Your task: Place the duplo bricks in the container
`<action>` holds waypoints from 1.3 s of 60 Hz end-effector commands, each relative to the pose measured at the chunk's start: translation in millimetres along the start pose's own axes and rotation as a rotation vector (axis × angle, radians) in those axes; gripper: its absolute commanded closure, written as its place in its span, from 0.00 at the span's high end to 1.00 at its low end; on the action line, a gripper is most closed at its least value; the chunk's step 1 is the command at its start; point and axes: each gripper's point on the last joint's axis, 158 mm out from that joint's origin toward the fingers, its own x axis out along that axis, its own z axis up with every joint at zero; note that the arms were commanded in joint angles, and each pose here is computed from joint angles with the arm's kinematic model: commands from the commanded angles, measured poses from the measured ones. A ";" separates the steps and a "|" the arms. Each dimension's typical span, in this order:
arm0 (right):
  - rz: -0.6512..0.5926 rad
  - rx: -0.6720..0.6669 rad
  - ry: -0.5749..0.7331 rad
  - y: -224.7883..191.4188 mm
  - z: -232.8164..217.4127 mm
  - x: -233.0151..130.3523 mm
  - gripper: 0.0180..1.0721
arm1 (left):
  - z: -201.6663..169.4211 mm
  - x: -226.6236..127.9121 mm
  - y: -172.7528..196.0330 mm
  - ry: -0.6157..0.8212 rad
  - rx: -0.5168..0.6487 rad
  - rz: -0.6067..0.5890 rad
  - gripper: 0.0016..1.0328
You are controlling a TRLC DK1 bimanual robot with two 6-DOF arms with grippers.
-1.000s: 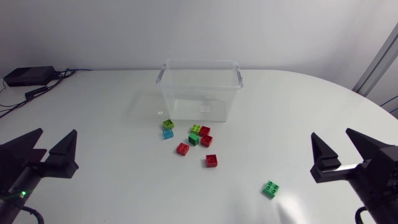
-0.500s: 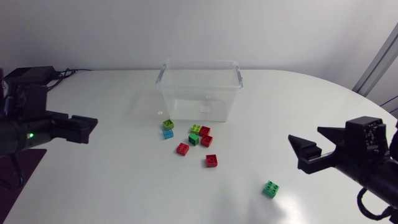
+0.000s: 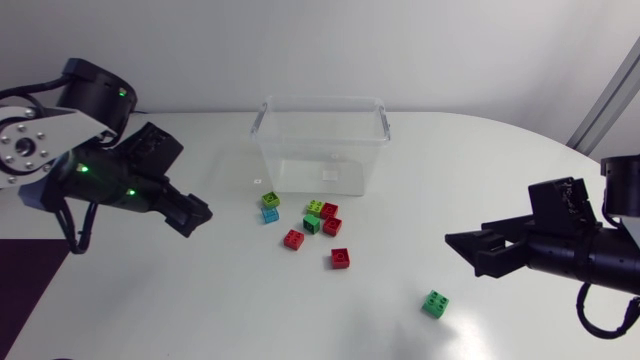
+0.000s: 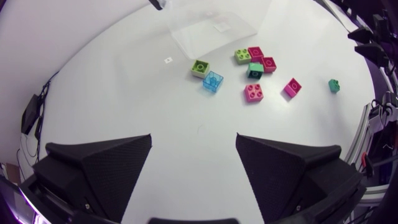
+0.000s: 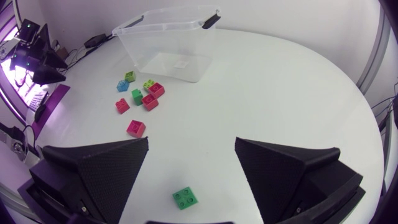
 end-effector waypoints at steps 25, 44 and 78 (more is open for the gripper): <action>0.090 -0.017 0.138 -4.6 -15.1 11.8 0.96 | 28.4 57.6 -42.9 0.132 0.064 -0.249 0.90; 0.229 -0.163 0.402 0.7 -48.9 24.3 0.95 | 32.2 82.4 -68.8 0.184 0.101 -0.296 0.90; 0.096 -0.407 0.689 2.6 -134.6 48.9 0.89 | 28.8 109.3 -83.2 0.244 0.106 -0.300 0.88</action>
